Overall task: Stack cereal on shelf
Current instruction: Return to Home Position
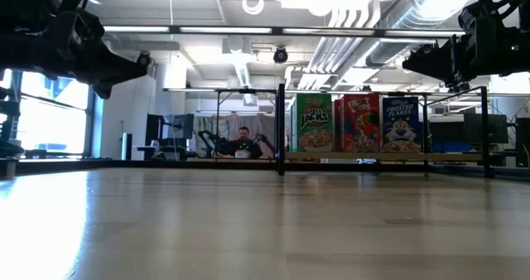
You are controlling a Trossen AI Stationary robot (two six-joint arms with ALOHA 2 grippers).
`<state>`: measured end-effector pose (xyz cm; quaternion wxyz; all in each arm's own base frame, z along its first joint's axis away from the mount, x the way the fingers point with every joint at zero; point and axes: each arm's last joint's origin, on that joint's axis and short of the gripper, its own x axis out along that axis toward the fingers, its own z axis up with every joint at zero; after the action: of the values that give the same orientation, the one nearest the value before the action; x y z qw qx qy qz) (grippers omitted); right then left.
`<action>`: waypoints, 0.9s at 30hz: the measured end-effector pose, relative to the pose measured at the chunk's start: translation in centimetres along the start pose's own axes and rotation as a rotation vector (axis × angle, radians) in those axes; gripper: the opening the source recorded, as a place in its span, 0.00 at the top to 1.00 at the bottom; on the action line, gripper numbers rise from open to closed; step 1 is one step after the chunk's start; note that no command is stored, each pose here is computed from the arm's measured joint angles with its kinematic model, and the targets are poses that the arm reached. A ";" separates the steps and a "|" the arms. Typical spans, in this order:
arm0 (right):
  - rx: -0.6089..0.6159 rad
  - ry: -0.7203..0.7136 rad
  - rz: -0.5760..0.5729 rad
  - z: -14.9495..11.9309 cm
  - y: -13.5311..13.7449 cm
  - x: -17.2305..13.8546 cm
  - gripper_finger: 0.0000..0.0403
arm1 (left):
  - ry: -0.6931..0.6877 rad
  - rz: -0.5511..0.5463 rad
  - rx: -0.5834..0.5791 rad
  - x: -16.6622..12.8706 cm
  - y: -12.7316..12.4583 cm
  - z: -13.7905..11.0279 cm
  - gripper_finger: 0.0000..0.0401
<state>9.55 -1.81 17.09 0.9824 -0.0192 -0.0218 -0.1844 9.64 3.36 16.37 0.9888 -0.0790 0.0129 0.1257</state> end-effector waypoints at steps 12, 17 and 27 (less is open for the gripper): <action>-0.007 0.000 0.000 0.0 0.0 0.0 0.98 | 0.002 0.001 -0.157 0.0 0.0 0.0 1.00; -0.009 0.000 0.000 0.0 0.0 0.0 0.98 | 0.004 0.001 -0.156 0.0 0.0 0.0 1.00; -0.009 0.000 0.000 0.0 0.0 0.0 0.98 | 0.003 0.001 -0.156 0.0 0.0 0.0 1.00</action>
<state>9.55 -1.81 17.08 0.9823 -0.0237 -0.0211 -0.1845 9.69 3.38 16.33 0.9796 -0.1562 0.0047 0.1266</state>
